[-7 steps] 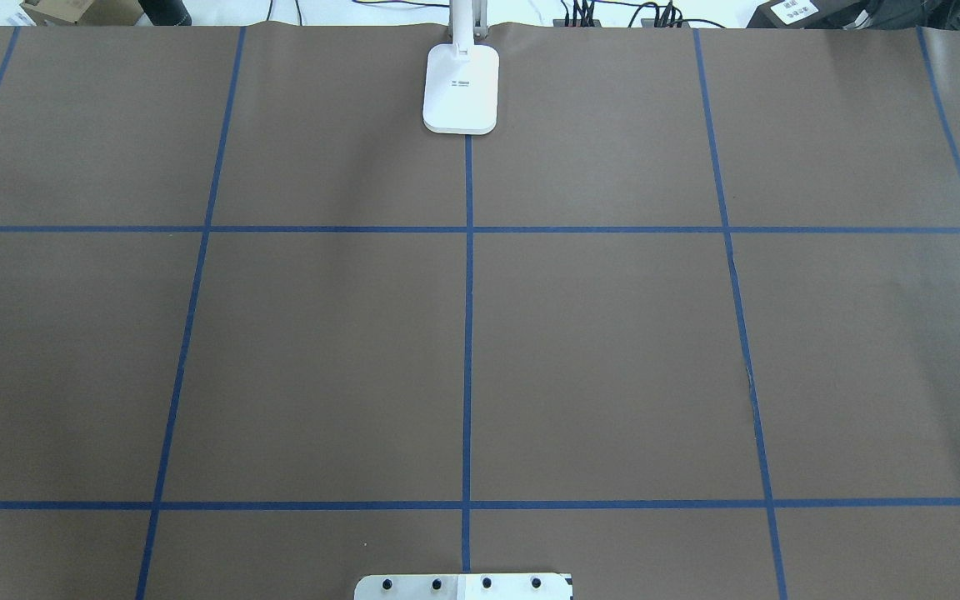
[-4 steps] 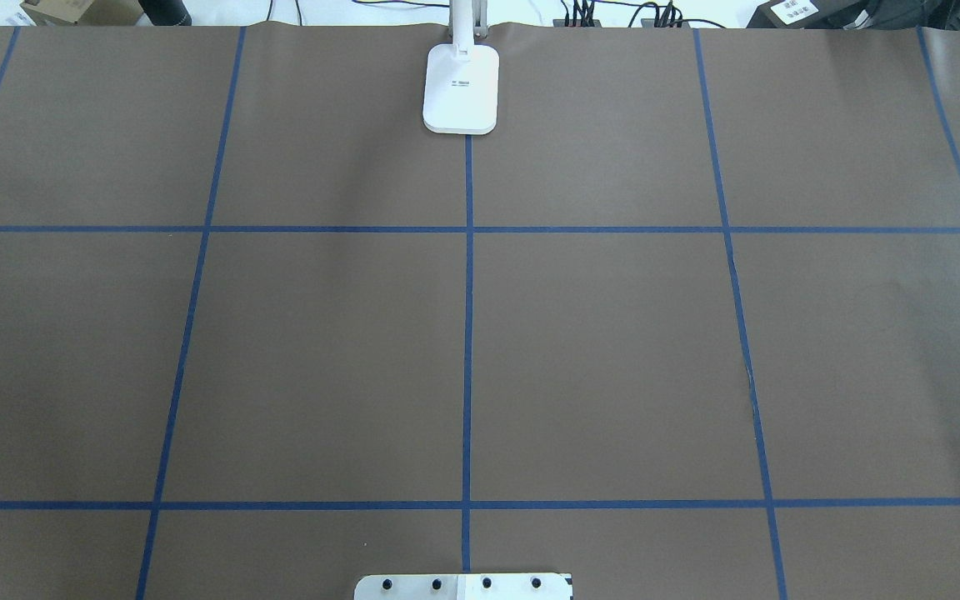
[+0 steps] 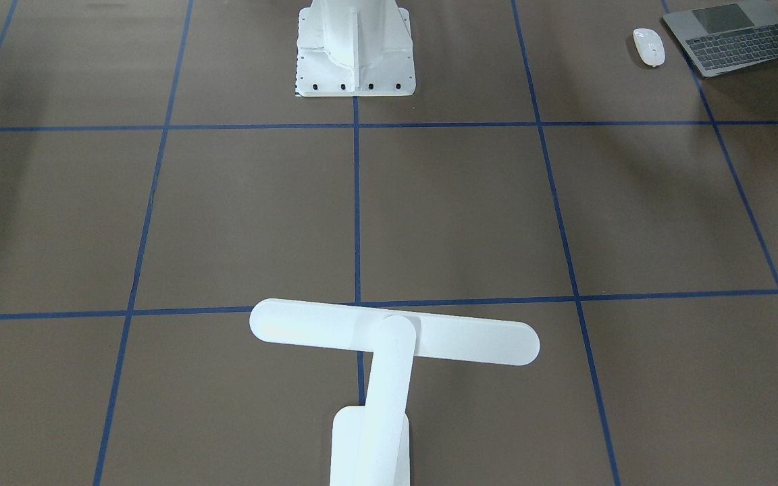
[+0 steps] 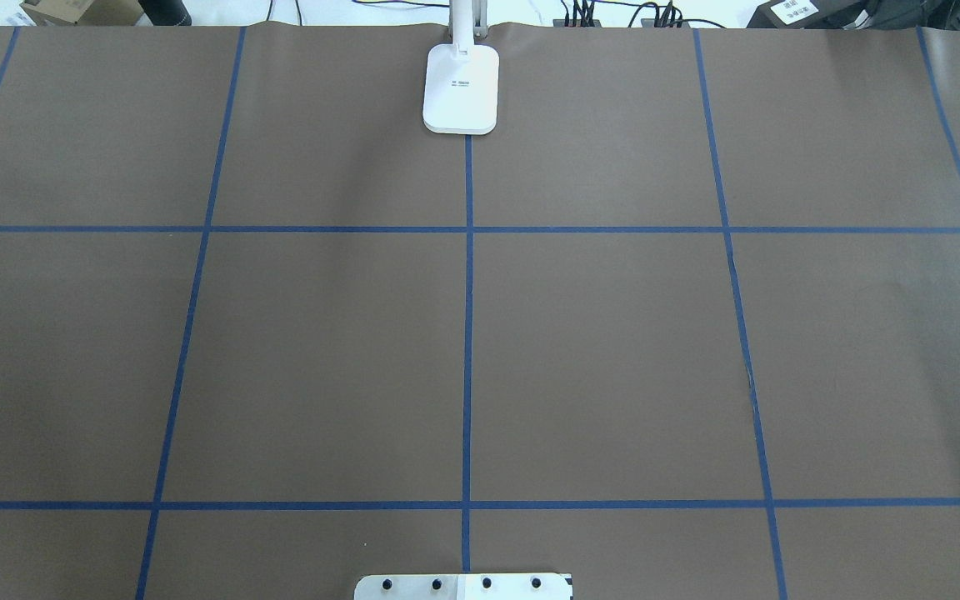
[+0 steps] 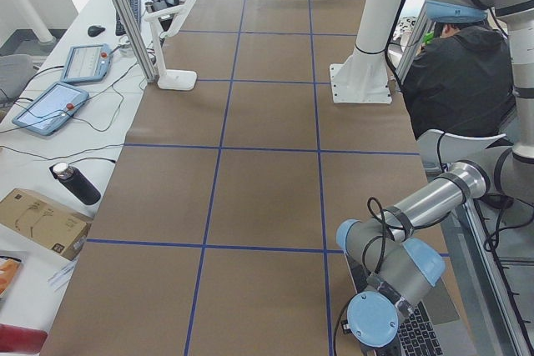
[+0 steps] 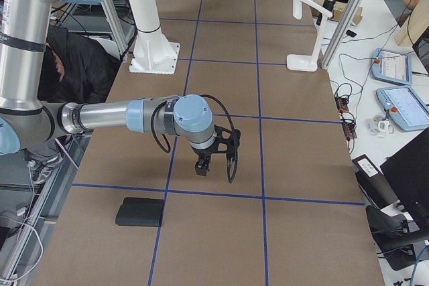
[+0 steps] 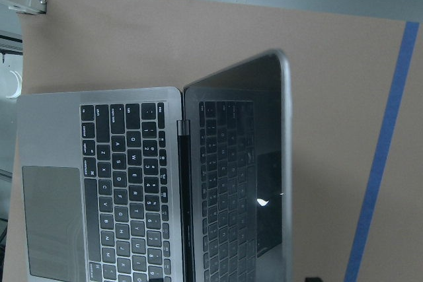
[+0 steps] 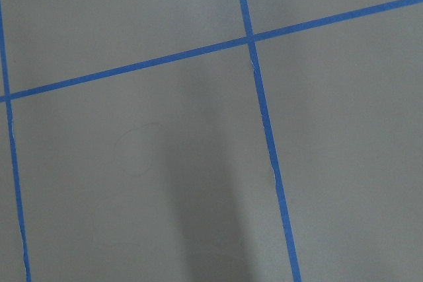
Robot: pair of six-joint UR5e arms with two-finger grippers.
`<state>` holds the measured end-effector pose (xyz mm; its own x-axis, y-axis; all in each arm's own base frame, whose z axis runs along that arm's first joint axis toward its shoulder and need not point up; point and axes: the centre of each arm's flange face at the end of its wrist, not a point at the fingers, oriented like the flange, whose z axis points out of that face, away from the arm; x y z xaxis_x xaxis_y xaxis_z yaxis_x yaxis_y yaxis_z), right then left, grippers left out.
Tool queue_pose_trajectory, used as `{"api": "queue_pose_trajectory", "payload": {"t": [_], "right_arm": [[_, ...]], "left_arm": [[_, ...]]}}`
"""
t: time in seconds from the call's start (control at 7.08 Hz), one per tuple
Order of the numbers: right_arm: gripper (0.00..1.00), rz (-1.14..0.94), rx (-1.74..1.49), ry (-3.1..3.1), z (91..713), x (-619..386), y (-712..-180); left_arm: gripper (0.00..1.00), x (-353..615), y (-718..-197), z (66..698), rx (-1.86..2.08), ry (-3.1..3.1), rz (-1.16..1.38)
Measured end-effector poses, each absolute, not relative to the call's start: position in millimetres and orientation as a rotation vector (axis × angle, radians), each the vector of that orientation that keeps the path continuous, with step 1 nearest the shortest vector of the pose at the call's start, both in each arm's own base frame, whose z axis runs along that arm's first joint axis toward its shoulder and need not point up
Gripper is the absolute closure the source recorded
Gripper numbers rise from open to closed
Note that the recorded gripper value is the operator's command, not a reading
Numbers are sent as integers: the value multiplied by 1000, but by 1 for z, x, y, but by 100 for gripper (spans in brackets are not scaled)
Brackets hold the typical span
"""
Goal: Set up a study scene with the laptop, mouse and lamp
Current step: 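Carry the silver laptop with the left gripper toward the table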
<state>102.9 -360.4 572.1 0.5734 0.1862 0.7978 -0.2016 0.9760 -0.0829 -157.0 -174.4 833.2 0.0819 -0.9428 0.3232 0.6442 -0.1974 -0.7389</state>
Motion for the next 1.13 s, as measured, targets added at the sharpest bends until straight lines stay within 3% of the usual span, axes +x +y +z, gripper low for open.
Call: {"api": "queue_pose_trajectory", "payload": {"t": [0.42,1.13], "right_arm": [[1,235,22,-933,572,106,-358],[1,254,-7,-935,583,105,-346]], "left_arm": [[100,-159,-178,816,-995,403,-1514],[100,-188,-239,661,-948,422,-1461]]}}
